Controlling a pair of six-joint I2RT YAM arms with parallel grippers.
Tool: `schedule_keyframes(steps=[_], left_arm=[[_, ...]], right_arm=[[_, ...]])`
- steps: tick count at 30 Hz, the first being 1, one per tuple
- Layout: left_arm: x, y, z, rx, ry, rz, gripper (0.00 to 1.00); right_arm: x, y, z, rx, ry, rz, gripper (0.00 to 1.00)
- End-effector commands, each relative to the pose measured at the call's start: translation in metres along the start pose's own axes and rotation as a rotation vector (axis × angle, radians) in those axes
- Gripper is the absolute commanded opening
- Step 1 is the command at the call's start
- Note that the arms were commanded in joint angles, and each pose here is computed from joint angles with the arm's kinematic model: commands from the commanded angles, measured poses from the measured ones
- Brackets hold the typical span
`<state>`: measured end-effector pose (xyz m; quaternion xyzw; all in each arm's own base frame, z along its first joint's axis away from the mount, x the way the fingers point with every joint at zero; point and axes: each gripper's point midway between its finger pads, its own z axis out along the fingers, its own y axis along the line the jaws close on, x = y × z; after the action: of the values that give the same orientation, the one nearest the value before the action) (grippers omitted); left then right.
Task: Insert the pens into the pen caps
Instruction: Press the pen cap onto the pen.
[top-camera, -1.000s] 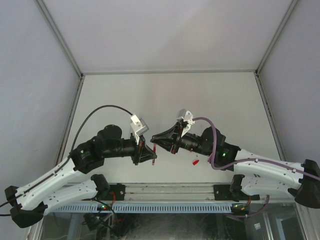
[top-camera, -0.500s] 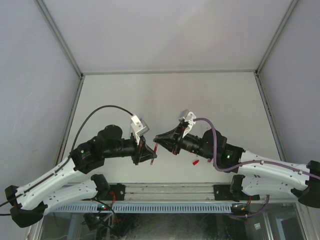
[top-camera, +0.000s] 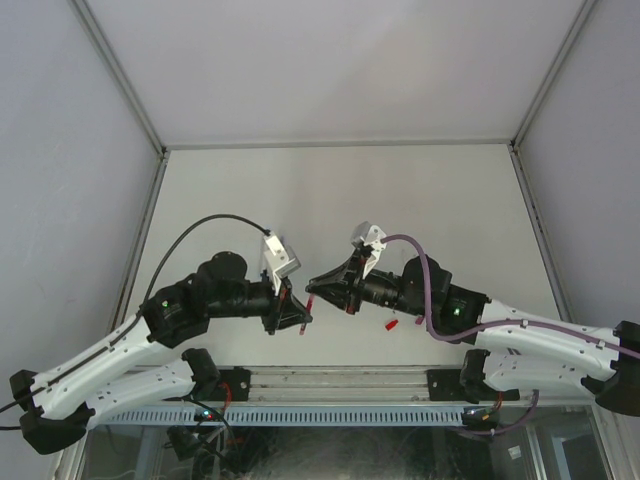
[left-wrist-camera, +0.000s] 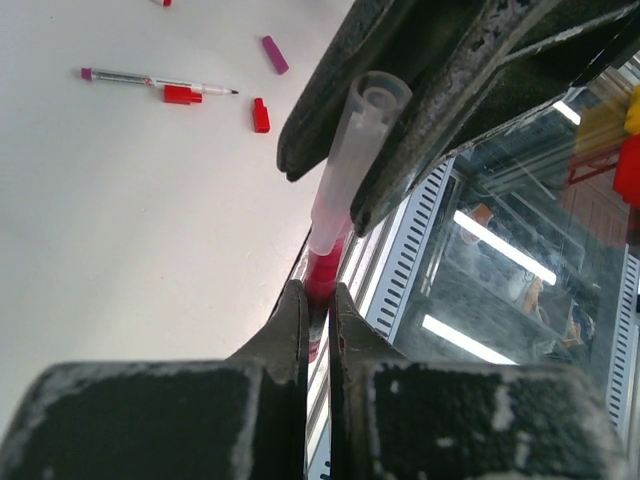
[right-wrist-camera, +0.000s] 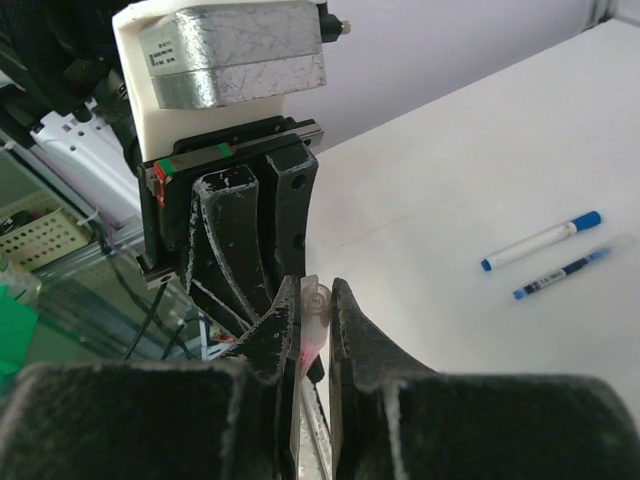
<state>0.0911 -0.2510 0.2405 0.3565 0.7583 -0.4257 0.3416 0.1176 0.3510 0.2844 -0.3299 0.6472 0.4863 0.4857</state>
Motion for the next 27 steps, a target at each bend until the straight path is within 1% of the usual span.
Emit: schedule_keyframes(steps=[1,4,9,11,13,17,23,27], left_arm=[[-0.171,-0.05,-0.066,0.059,-0.633,0.182,0.0],[-0.172,-0.05,-0.066,0.058,-0.636,0.182,0.0],[-0.172,-0.049,-0.066,0.057,-0.635,0.181,0.0],[-0.172,-0.049,-0.064,0.057,-0.632,0.181,0.0],[-0.171,-0.048,-0.062,0.054,-0.626,0.181,0.0],[-0.162,-0.041,-0.052,0.04,-0.59,0.177,0.0],[-0.144,-0.029,-0.033,0.028,-0.534,0.16,0.0],[-0.129,-0.017,-0.021,0.002,-0.495,0.144,0.0]], right_arm=[[0.155,0.033,-0.057,-0.184,0.625,0.19,0.0],[0.153,0.044,-0.054,-0.235,0.595,0.245,0.0],[0.153,0.05,-0.05,-0.27,0.553,0.303,0.0],[0.151,0.048,-0.048,-0.25,0.535,0.3,0.0],[0.143,0.04,-0.044,-0.2,0.488,0.281,0.0],[0.107,0.022,-0.035,-0.088,0.353,0.236,0.0],[0.055,0.007,-0.033,0.007,0.211,0.126,0.02],[0.013,0.0,-0.035,0.064,0.103,0.047,0.14]])
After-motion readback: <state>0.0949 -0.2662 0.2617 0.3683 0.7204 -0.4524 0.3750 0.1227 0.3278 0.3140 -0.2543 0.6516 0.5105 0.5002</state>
